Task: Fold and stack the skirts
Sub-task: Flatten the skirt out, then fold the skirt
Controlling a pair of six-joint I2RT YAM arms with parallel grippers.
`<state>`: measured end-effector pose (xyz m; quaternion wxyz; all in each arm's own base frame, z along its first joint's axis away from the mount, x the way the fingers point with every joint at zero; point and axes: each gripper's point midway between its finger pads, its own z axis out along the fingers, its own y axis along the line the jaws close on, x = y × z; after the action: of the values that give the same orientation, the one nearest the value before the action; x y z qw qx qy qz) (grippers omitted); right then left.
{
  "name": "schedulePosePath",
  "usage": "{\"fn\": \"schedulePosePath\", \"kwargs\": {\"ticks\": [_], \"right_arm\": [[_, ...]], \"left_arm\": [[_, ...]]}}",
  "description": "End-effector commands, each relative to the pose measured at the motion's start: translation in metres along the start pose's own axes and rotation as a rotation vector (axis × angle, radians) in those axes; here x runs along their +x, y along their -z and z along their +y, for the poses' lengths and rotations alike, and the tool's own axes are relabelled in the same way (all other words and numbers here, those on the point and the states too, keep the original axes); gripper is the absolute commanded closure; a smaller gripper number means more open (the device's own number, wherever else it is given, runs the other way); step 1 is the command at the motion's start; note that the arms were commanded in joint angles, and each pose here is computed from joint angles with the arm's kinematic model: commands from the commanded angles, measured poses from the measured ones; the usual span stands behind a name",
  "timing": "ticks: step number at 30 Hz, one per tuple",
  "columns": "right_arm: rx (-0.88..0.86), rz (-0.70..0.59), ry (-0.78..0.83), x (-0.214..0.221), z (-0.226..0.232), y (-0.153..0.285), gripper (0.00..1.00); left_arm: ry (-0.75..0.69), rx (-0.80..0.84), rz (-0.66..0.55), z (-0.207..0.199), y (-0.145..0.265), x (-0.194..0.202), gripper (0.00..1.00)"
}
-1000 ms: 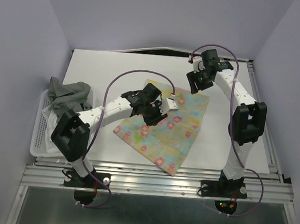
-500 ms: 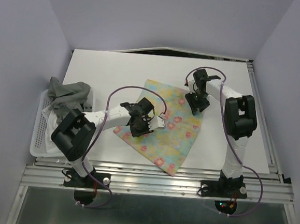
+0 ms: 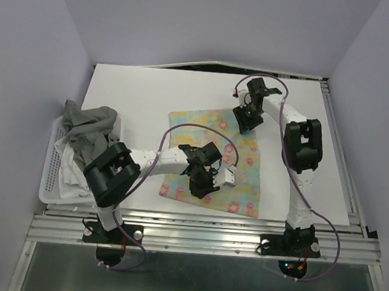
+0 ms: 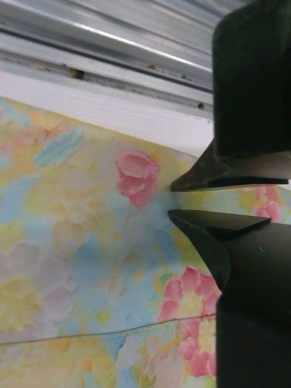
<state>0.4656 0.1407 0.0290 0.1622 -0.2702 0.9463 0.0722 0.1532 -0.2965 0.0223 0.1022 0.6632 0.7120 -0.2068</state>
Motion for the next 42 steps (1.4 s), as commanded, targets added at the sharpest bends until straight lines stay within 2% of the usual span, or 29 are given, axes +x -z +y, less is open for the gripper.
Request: {"fn": "schedulePosePath", "kwargs": {"ticks": [1, 5, 8, 9, 12, 14, 15, 16, 18, 19, 21, 25, 32, 37, 42], "right_arm": [[-0.132, -0.065, 0.074, -0.002, 0.033, 0.019, 0.44], [-0.109, -0.159, 0.138, -0.025, 0.033, 0.056, 0.43], [-0.068, -0.279, 0.199, -0.058, 0.024, 0.093, 0.41], [-0.040, -0.338, 0.225, -0.076, 0.020, 0.106, 0.41], [0.050, -0.396, 0.275, -0.096, -0.001, 0.115, 0.39], [0.055, -0.423, 0.358, -0.106, -0.003, 0.112, 0.39], [0.068, -0.437, 0.399, -0.111, -0.006, 0.110, 0.39], [0.065, -0.440, 0.424, -0.115, -0.007, 0.105, 0.39], [0.071, -0.438, 0.469, -0.119, -0.010, 0.098, 0.40], [0.075, -0.431, 0.531, -0.120, -0.012, 0.094, 0.40], [0.059, -0.428, 0.608, -0.119, -0.011, 0.082, 0.40], [0.076, -0.399, 0.671, -0.118, -0.023, 0.063, 0.40], [0.090, -0.332, 0.749, -0.105, -0.044, 0.030, 0.40], [0.087, -0.310, 0.747, -0.097, -0.058, 0.010, 0.41], [0.043, -0.284, 0.753, -0.083, -0.058, -0.010, 0.48]], "left_arm": [[0.028, 0.140, -0.124, -0.029, 0.024, -0.038, 0.67], [0.001, 0.199, -0.260, -0.033, 0.062, -0.072, 0.64], [-0.007, 0.168, -0.365, -0.009, 0.100, -0.095, 0.59], [0.031, 0.116, -0.413, 0.019, 0.123, -0.099, 0.58], [0.064, 0.017, -0.462, 0.071, 0.155, -0.104, 0.53], [0.140, -0.078, -0.450, 0.117, 0.166, -0.087, 0.50], [0.162, -0.147, -0.479, 0.143, 0.186, -0.083, 0.49], [0.187, -0.176, -0.474, 0.161, 0.187, -0.075, 0.44], [0.214, -0.242, -0.498, 0.190, 0.204, -0.071, 0.43], [0.228, -0.262, -0.502, 0.202, 0.208, -0.066, 0.36], [0.271, -0.333, -0.518, 0.237, 0.220, -0.052, 0.35], [0.362, -0.429, -0.561, 0.282, 0.236, -0.026, 0.35], [0.408, -0.503, -0.555, 0.318, 0.231, -0.007, 0.37], [0.410, -0.563, -0.544, 0.342, 0.231, 0.001, 0.39], [0.414, -0.540, -0.530, 0.366, 0.217, 0.010, 0.40]]}}
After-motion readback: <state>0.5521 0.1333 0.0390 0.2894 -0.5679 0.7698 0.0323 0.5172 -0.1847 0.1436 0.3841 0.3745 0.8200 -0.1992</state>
